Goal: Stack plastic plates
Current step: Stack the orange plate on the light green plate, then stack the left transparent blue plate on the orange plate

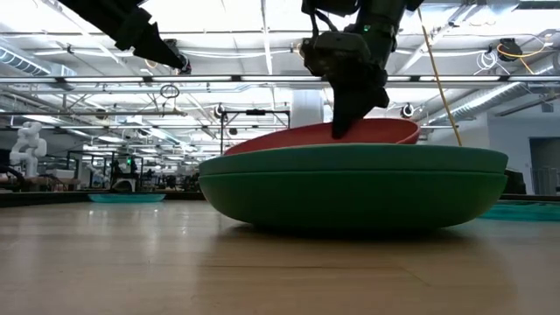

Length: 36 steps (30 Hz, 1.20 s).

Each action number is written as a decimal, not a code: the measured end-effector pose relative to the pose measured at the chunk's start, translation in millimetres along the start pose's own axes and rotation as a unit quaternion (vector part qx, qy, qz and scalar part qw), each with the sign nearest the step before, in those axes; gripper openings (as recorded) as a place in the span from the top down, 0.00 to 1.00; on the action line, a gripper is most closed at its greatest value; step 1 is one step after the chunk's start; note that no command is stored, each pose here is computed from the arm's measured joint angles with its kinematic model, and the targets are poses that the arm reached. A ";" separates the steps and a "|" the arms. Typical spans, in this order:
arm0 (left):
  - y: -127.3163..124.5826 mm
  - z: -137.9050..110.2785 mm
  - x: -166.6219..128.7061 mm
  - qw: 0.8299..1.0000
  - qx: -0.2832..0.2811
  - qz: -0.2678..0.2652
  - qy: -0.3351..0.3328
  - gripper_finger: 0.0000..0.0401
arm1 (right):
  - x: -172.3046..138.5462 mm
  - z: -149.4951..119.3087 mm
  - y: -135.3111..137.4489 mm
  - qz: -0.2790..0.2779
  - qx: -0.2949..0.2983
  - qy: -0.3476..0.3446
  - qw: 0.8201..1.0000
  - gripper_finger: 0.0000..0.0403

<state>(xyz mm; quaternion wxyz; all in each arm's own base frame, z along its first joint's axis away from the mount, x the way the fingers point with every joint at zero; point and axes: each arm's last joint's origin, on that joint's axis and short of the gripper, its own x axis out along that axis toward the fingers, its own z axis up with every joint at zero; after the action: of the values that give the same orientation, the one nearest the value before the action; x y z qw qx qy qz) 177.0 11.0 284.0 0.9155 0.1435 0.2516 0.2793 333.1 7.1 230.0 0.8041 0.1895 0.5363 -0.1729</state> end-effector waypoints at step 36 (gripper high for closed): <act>26.5 -32.3 50.3 0.960 -0.222 0.060 0.159 0.61 | -39.1 -111.7 -34.8 -0.120 -0.166 -0.162 0.965 0.73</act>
<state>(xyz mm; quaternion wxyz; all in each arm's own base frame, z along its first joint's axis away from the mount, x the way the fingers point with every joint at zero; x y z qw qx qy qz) 183.9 65.6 248.7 0.8540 -0.0948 0.3167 0.4017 213.0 34.6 222.7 0.8736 -0.0431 0.4391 -0.2052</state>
